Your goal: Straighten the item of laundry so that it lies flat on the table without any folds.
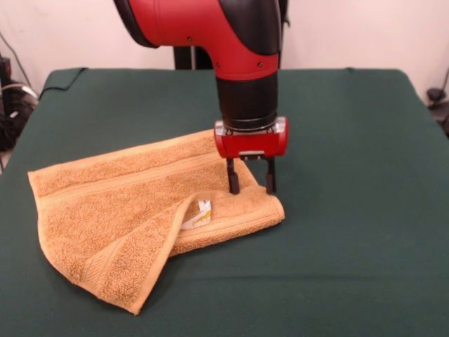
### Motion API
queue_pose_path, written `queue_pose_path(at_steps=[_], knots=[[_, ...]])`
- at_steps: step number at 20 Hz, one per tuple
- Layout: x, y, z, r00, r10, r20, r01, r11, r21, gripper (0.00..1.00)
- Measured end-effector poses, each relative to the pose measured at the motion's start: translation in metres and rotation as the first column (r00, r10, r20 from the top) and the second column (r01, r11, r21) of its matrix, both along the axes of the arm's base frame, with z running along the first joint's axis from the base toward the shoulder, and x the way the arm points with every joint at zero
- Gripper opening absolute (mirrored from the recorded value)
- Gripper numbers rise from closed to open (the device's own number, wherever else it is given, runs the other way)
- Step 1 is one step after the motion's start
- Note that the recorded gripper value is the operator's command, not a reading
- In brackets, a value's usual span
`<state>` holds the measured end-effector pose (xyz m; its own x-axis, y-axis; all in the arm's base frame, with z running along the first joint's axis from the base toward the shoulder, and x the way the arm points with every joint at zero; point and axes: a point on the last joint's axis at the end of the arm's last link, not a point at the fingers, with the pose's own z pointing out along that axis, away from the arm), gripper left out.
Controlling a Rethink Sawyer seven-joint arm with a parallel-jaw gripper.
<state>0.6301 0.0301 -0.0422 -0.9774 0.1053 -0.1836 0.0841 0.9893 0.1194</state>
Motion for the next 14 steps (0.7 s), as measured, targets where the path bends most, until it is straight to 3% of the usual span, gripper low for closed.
queue_pose_path(at_steps=[14], knots=[[0.017, 0.012, 0.004, 0.999, 0.011, 0.033, -0.012, 1.000, 0.014, 1.00]])
